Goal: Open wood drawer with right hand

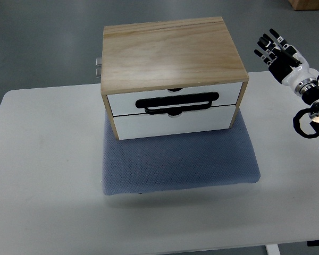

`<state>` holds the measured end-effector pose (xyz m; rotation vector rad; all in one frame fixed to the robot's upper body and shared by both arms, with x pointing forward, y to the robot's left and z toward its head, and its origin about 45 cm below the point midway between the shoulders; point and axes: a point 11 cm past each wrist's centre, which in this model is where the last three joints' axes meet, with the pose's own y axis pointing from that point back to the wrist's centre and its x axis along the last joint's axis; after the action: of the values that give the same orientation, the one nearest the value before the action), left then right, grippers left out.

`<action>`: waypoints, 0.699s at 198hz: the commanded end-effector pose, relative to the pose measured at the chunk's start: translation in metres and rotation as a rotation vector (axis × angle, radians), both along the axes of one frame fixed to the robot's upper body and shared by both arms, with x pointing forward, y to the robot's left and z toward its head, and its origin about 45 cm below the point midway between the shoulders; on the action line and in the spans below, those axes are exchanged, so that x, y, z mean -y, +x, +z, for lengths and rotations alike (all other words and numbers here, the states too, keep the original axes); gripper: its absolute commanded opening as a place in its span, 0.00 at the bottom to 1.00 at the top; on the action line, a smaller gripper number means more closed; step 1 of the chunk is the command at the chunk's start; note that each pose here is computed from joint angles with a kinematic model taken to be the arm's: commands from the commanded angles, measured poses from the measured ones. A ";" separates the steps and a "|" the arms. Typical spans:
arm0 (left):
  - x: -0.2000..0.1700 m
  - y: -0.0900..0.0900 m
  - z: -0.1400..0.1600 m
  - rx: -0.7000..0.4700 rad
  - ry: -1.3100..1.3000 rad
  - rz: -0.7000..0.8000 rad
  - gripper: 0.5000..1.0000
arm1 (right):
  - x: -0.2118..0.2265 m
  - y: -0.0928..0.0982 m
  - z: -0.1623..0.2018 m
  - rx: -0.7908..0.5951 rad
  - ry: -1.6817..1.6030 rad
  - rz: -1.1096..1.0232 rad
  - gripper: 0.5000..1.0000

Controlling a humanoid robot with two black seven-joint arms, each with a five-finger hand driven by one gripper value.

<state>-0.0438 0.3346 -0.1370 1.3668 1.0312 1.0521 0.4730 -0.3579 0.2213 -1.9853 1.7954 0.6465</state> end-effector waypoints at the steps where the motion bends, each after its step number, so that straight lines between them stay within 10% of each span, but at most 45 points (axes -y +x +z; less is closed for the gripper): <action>1: 0.000 0.000 0.000 0.000 0.000 0.000 1.00 | 0.000 0.000 -0.001 -0.001 0.000 0.000 0.89; 138: -0.003 0.007 0.000 0.013 0.008 -0.003 1.00 | 0.010 -0.003 -0.011 -0.063 -0.054 -0.065 0.89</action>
<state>-0.0370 0.3385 -0.1367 1.3689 1.0136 1.0610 0.4716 -0.3691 0.2129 -1.9444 1.9301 0.6492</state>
